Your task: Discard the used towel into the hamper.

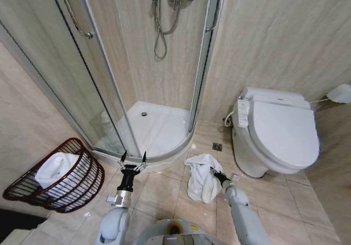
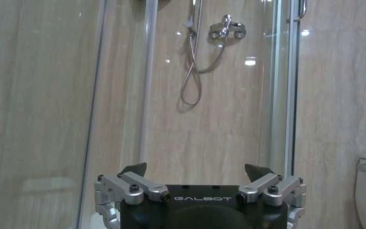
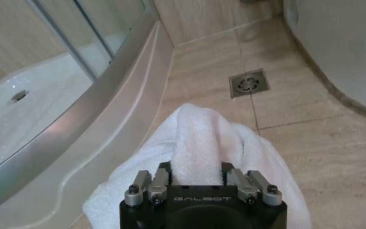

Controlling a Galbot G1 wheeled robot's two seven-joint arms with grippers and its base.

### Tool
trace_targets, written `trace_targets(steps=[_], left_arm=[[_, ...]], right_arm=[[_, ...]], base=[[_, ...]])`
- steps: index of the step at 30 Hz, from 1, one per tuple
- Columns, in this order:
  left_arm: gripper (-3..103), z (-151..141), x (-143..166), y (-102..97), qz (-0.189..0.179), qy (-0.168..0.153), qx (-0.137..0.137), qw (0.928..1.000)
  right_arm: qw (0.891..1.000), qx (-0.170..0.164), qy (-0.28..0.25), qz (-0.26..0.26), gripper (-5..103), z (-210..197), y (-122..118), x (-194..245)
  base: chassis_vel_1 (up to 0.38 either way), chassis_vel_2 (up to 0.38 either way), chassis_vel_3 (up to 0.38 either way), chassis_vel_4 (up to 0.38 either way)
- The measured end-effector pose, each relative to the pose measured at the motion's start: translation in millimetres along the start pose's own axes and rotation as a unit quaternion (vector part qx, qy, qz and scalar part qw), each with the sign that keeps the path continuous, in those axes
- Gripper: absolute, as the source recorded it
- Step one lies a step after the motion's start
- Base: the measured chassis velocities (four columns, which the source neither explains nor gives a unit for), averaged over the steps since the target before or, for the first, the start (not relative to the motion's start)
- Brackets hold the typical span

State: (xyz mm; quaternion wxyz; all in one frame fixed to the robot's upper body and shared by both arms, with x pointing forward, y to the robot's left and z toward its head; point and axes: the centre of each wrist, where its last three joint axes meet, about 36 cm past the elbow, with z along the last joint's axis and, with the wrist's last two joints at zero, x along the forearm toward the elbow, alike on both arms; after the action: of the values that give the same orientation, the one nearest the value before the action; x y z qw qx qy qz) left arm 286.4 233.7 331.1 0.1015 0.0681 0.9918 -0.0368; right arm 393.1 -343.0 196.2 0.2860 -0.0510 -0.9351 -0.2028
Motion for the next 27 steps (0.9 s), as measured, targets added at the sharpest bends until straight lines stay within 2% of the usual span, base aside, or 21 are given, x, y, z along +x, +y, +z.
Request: trace_targets(steps=[2, 5, 6, 8, 9, 12, 14, 17, 18, 21, 22, 25, 26, 27], left_arm=[[100, 0.0, 0.1, 0.2, 0.000, 0.000, 0.000, 1.0000], [100, -0.2, -0.1, 1.2, -0.002, -0.004, 0.000, 1.0000], [100, -0.2, -0.1, 1.2, -0.002, -0.004, 0.000, 1.0000], [100, 0.1, 0.2, 0.8, -0.003, -0.005, 0.003, 1.0000], [100, 0.1, 0.2, 0.8, -0.003, -0.005, 0.003, 1.0000], [100, 1.2, 0.2, -0.7, -0.003, -0.006, 0.005, 1.0000], [100, 1.4, 0.1, -1.0, -0.003, -0.007, 0.006, 1.0000], [100, 1.3, -0.1, -0.9, -0.003, -0.009, 0.007, 0.9999], [100, 1.3, -0.1, -0.9, -0.003, -0.009, 0.007, 0.9999], [100, 0.9, 0.1, 0.2, -0.005, -0.012, 0.010, 0.9999], [100, 0.9, 0.1, 0.2, -0.005, -0.012, 0.010, 0.9999], [100, 0.3, 1.5, 0.4, -0.008, -0.015, 0.013, 0.9998], [100, 0.3, 1.5, 0.4, -0.008, -0.015, 0.013, 0.9998], [100, -0.1, 1.8, 0.5, -0.008, -0.015, 0.014, 0.9998]], right_arm=[[1.000, 0.001, -0.003, 0.000, 42, -0.3, 0.5, 0.6], [0.999, 0.016, -0.036, 0.011, 31, -4.4, 6.2, 8.0], [0.999, 0.016, -0.036, 0.011, 31, -4.4, 6.2, 8.0], [0.996, 0.048, -0.069, 0.030, 23, -5.2, 12.0, 18.8], [0.996, 0.048, -0.069, 0.030, 23, -5.2, 12.0, 18.8], [0.989, 0.088, -0.113, 0.046, 11, -6.0, 22.6, 36.7], [0.986, 0.097, -0.125, 0.048, 8, -6.7, 25.7, 41.4], [0.970, 0.153, -0.179, 0.053, 4, -16.6, 41.1, 62.8], [0.970, 0.153, -0.179, 0.053, 4, -16.6, 41.1, 62.8], [0.952, 0.197, -0.228, 0.048, 4, -36.5, 59.9, 83.3], [0.952, 0.197, -0.228, 0.048, 4, -36.5, 59.9, 83.3], [0.934, 0.220, -0.281, 0.034, 4, -67.9, 85.8, 110.3], [0.934, 0.220, -0.281, 0.034, 4, -67.9, 85.8, 110.3], [0.928, 0.223, -0.296, 0.029, 4, -78.8, 94.6, 120.3]], base=[[0.000, 0.000, 0.000, 0.000], [0.000, 0.000, 0.000, 0.000], [0.000, 0.000, 0.000, 0.000], [0.000, 0.000, 0.000, 0.000], [0.000, 0.000, 0.000, 0.000], [0.000, 0.000, 0.000, 0.000], [0.000, 0.000, 0.000, 0.000], [0.000, 0.000, 0.000, 0.000], [0.000, 0.000, 0.000, 0.000], [0.000, 0.000, 0.000, 0.000], [0.000, 0.000, 0.000, 0.000], [0.000, 0.000, 0.000, 0.000], [0.000, 0.000, 0.000, 0.000], [0.000, 0.000, 0.000, 0.000]])
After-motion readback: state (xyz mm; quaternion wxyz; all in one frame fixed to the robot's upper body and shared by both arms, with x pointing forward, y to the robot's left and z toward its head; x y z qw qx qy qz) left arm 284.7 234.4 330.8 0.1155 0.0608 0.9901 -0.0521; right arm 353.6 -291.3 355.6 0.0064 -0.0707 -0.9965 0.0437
